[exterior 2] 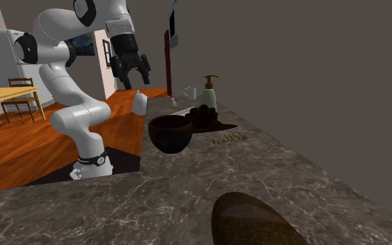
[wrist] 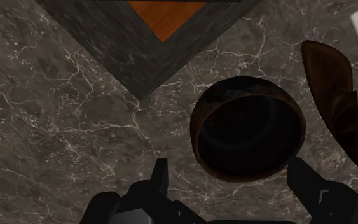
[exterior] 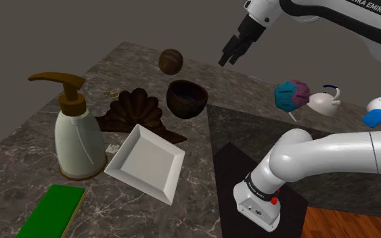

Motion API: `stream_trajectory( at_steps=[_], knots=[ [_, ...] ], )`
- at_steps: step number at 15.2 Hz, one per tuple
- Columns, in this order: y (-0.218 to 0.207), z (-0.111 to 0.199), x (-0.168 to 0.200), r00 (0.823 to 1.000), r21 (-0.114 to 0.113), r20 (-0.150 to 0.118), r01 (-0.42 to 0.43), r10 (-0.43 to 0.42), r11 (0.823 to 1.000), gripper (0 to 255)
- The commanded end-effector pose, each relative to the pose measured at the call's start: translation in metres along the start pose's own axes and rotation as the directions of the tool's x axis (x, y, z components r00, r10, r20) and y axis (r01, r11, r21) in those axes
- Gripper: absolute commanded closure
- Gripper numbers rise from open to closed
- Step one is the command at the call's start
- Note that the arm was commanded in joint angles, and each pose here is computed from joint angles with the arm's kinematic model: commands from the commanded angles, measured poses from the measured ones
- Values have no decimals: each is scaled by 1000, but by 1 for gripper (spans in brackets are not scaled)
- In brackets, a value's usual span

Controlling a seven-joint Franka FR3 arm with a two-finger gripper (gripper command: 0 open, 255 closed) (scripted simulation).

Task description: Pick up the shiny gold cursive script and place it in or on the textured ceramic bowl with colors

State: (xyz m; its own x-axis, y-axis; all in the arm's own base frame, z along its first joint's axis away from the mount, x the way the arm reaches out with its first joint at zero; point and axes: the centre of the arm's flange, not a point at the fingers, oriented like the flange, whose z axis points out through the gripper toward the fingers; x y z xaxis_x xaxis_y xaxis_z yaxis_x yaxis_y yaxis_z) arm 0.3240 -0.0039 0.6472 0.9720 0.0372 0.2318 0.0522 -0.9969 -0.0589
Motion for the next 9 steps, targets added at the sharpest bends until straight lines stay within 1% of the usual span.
stream_trajectory(
  at_steps=[1,5,9],
  knots=[
    [0,0,0,1000,0,0,0,0,1000,0],
    [-23,32,40,998,-2,29,53,-53,999,0],
    [-48,66,77,993,-3,58,106,-106,994,0]
  ],
)
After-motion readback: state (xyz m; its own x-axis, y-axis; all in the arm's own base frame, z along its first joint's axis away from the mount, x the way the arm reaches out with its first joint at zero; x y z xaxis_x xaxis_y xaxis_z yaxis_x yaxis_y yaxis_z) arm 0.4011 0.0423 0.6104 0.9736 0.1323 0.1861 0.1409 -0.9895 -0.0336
